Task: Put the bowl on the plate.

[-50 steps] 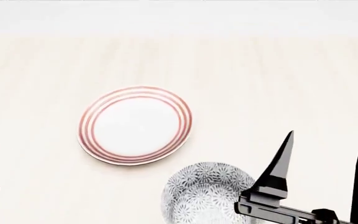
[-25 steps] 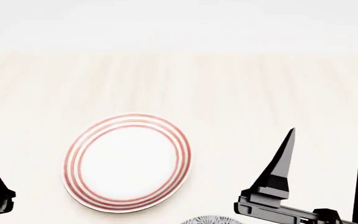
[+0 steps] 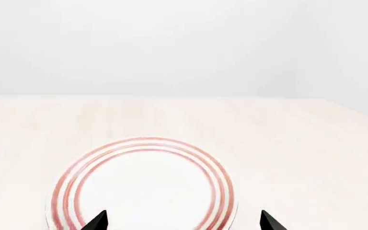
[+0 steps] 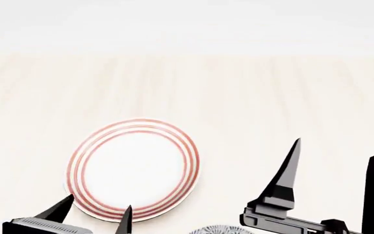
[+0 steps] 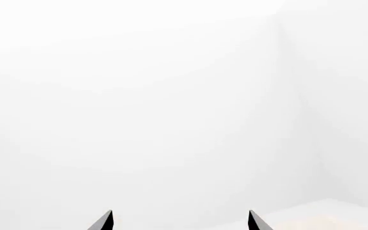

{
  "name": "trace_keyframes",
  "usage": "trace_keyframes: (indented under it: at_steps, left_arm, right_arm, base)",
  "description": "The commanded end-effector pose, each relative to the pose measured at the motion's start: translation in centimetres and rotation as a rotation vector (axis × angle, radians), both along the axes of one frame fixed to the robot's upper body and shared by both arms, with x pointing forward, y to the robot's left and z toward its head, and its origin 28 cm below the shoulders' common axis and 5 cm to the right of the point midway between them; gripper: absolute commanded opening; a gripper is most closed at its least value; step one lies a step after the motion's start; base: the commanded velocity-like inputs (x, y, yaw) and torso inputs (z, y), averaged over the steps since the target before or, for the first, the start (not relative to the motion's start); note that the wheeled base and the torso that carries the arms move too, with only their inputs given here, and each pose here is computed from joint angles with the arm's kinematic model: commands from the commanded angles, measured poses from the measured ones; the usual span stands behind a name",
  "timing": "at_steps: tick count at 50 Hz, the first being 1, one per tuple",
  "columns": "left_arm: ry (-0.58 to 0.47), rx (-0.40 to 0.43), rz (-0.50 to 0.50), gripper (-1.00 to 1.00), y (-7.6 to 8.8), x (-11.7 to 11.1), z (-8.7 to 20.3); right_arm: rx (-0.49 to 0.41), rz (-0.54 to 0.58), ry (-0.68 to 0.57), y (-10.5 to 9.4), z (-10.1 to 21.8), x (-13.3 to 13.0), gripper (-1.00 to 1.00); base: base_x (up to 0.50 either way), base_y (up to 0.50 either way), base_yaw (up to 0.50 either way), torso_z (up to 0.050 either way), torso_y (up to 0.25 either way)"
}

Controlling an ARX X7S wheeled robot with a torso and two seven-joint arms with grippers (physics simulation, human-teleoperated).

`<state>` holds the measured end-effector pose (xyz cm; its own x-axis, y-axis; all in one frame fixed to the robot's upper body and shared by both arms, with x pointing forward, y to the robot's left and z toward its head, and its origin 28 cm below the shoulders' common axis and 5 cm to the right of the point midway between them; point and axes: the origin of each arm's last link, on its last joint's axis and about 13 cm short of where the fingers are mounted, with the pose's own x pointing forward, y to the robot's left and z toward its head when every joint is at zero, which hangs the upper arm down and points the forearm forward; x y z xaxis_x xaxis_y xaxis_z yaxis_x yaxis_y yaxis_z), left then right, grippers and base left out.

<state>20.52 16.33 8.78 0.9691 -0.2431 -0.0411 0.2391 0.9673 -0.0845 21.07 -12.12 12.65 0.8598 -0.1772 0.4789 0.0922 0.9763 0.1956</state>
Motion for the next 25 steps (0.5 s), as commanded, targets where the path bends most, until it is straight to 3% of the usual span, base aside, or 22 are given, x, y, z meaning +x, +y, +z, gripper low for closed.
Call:
trace_keyframes:
  at_steps: [1, 3, 25]
  left_arm:
    - [0.106, -0.077, -0.152, 1.00, -2.0, 0.0, 0.4]
    - [0.135, -0.114, -0.164, 1.00, -2.2, 0.2, 0.7]
    - [0.207, -0.173, -0.160, 1.00, -2.8, 1.1, 1.6]
  right_arm:
    - [-0.016, -0.009, 0.010, -0.1, -0.3, 0.1, 1.00]
    - [-0.018, -0.009, 0.013, -0.1, -0.4, 0.0, 1.00]
    - [-0.029, -0.004, 0.029, 0.0, -0.9, 0.2, 1.00]
  base:
    - [0.00, 0.00, 0.00, 0.000, 0.000]
    - [0.00, 0.00, 0.00, 0.000, 0.000]
    - [0.00, 0.00, 0.00, 0.000, 0.000]
